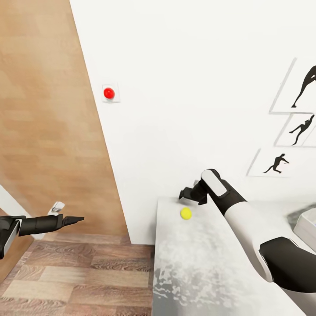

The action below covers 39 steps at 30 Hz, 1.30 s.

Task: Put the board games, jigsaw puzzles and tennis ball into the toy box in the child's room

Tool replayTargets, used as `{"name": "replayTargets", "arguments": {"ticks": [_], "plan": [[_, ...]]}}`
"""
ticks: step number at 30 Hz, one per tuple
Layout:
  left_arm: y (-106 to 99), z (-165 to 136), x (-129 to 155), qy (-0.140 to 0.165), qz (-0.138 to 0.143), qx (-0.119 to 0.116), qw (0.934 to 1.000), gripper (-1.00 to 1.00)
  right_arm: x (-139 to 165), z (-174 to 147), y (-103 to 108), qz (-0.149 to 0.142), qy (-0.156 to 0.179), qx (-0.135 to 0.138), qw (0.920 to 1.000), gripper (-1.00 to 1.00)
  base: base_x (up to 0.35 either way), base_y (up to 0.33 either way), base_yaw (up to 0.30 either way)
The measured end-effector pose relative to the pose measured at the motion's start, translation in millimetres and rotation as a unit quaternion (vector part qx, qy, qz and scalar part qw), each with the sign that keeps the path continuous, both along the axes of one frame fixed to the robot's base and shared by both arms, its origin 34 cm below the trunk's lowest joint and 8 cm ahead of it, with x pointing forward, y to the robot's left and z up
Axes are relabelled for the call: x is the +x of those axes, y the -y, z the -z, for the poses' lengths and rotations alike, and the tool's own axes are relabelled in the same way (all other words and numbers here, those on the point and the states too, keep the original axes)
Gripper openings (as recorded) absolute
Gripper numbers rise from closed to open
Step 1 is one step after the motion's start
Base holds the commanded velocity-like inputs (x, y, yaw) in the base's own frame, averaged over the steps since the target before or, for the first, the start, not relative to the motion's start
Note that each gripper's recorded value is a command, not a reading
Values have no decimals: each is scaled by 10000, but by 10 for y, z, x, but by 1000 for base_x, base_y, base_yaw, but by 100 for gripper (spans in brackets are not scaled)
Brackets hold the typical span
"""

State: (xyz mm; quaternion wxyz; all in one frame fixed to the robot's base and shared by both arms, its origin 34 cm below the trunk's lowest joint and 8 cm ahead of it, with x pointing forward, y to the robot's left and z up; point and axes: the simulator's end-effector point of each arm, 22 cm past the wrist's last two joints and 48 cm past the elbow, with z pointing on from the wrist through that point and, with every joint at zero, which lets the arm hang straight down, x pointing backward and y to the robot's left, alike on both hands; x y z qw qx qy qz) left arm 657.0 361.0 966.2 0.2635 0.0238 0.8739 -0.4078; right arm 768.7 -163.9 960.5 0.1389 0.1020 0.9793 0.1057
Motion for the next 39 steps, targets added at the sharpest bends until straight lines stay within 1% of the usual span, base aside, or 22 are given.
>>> {"name": "replayTargets", "arguments": {"ticks": [7,14,22,27,39], "plan": [[3,66,-5,-61,0,3,10000,100,15,64,31,32,-29,-20,10000,100,0,0,0],[6,130,-10,-123,2,3,9999,100,128,48,56,174,95,-20,9998,100,0,0,0],[9,205,-15,-186,0,7,9998,100,204,73,114,221,163,-149,9995,100,0,0,0],[18,251,-19,-226,4,1,9997,100,257,109,145,334,240,-189,9990,100,0,0,0],[20,359,-33,-325,5,0,9995,100,255,250,153,371,170,-202,9990,100,0,0,0]]}}
